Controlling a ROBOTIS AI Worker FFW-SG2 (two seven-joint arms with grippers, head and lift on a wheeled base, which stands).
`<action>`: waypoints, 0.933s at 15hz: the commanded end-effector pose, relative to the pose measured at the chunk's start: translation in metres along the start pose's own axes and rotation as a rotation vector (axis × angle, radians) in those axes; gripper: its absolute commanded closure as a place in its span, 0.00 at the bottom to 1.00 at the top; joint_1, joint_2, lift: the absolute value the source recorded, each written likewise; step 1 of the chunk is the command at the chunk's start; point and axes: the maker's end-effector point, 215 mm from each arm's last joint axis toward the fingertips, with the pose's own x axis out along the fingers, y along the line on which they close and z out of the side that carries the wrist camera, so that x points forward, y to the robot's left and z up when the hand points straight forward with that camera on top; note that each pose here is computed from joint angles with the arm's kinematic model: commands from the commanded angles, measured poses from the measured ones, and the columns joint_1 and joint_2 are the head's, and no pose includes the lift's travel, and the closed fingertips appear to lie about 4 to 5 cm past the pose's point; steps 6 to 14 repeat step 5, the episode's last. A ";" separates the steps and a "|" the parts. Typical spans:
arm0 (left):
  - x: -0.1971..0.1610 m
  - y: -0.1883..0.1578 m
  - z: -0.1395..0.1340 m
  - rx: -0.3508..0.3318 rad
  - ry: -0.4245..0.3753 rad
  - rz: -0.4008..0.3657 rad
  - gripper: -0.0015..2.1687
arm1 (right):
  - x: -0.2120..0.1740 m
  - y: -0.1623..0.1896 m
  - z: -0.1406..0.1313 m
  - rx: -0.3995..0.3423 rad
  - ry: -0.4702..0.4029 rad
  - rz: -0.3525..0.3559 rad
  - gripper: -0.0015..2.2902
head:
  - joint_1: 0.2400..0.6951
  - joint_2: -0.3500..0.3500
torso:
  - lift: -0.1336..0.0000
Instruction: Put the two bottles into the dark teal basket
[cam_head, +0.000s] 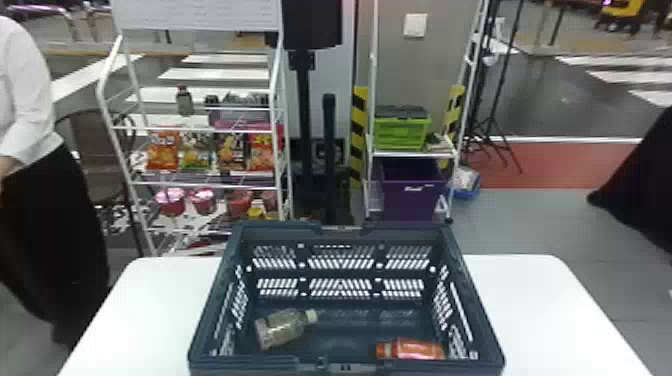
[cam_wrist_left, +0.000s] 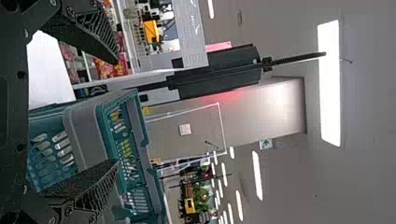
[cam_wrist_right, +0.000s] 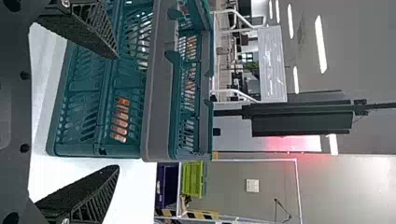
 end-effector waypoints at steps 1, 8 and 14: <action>-0.001 -0.002 0.005 0.001 -0.013 0.001 0.07 | -0.003 -0.001 -0.001 0.005 0.001 -0.008 0.02 | 0.57 0.50 | 1.00; 0.000 -0.003 0.005 0.003 -0.009 -0.003 0.07 | -0.006 -0.006 0.000 0.005 -0.002 -0.024 0.02 | 0.57 0.50 | 1.00; 0.000 -0.003 0.005 0.003 -0.009 -0.003 0.07 | -0.006 -0.006 0.000 0.005 -0.002 -0.024 0.02 | 0.57 0.50 | 1.00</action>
